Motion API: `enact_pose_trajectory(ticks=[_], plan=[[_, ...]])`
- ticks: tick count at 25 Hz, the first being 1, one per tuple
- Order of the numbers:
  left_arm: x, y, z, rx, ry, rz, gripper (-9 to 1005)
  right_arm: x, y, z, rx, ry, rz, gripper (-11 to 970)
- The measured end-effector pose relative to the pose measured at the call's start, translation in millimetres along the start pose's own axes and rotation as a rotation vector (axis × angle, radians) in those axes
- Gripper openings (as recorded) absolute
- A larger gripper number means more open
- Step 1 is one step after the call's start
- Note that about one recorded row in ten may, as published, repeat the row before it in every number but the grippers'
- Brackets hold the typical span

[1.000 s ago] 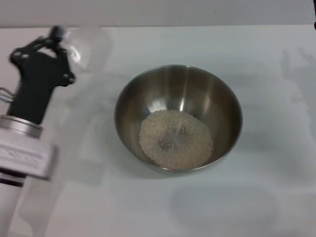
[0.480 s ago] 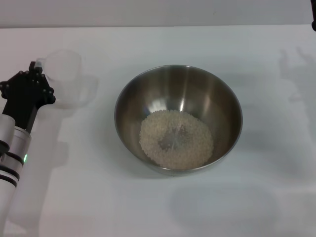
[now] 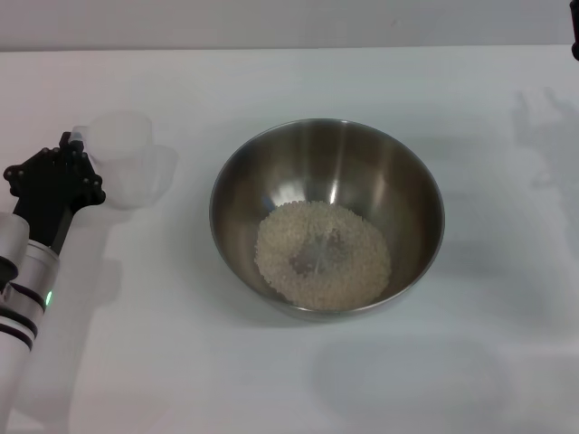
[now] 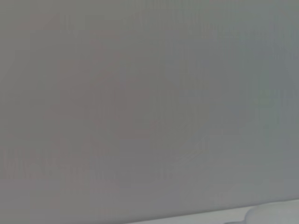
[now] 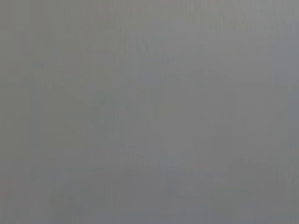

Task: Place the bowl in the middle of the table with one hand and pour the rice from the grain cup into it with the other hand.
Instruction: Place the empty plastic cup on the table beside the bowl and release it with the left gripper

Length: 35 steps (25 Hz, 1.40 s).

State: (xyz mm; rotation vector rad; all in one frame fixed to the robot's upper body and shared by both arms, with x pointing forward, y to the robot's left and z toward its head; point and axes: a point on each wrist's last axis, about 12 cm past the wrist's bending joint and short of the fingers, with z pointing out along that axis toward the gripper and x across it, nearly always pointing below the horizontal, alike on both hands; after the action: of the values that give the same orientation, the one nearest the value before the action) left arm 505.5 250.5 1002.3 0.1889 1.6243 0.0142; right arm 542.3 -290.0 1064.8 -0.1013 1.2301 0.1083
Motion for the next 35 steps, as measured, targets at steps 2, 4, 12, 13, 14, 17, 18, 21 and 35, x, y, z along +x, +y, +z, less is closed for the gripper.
enact_pose_trajectory(ticks=[2,4,12,13,14,17,18,21,35], plan=[[1,-0.5,0,0.002,0.005,-0.001,94,0,0.0,0,0.000,0.000,0.000,410],[1,-1.2,0,0.005,0.009,0.000,104,0,0.0,0,0.000,0.001,0.000,410],[5,-2.6,1,0.015,0.044,-0.001,145,0,0.3,1,-0.001,0.000,0.001,411],[5,-2.8,1,0.016,0.044,-0.001,150,0,0.3,1,-0.002,0.000,0.001,411],[5,-2.9,0,0.015,0.045,-0.003,155,0,0.4,1,-0.002,0.000,0.001,410],[5,-2.5,-1,0.011,0.047,-0.013,170,0,0.6,1,-0.002,-0.001,0.001,410],[5,-2.5,-1,0.011,0.047,-0.013,176,0,0.6,2,-0.003,-0.001,0.001,410],[8,2.6,-3,-0.001,0.056,-0.072,191,0,0.7,2,-0.003,-0.001,0.001,410],[17,16.4,-27,-0.041,0.036,-0.127,544,0,-0.2,1,0.000,0.002,-0.002,411]])
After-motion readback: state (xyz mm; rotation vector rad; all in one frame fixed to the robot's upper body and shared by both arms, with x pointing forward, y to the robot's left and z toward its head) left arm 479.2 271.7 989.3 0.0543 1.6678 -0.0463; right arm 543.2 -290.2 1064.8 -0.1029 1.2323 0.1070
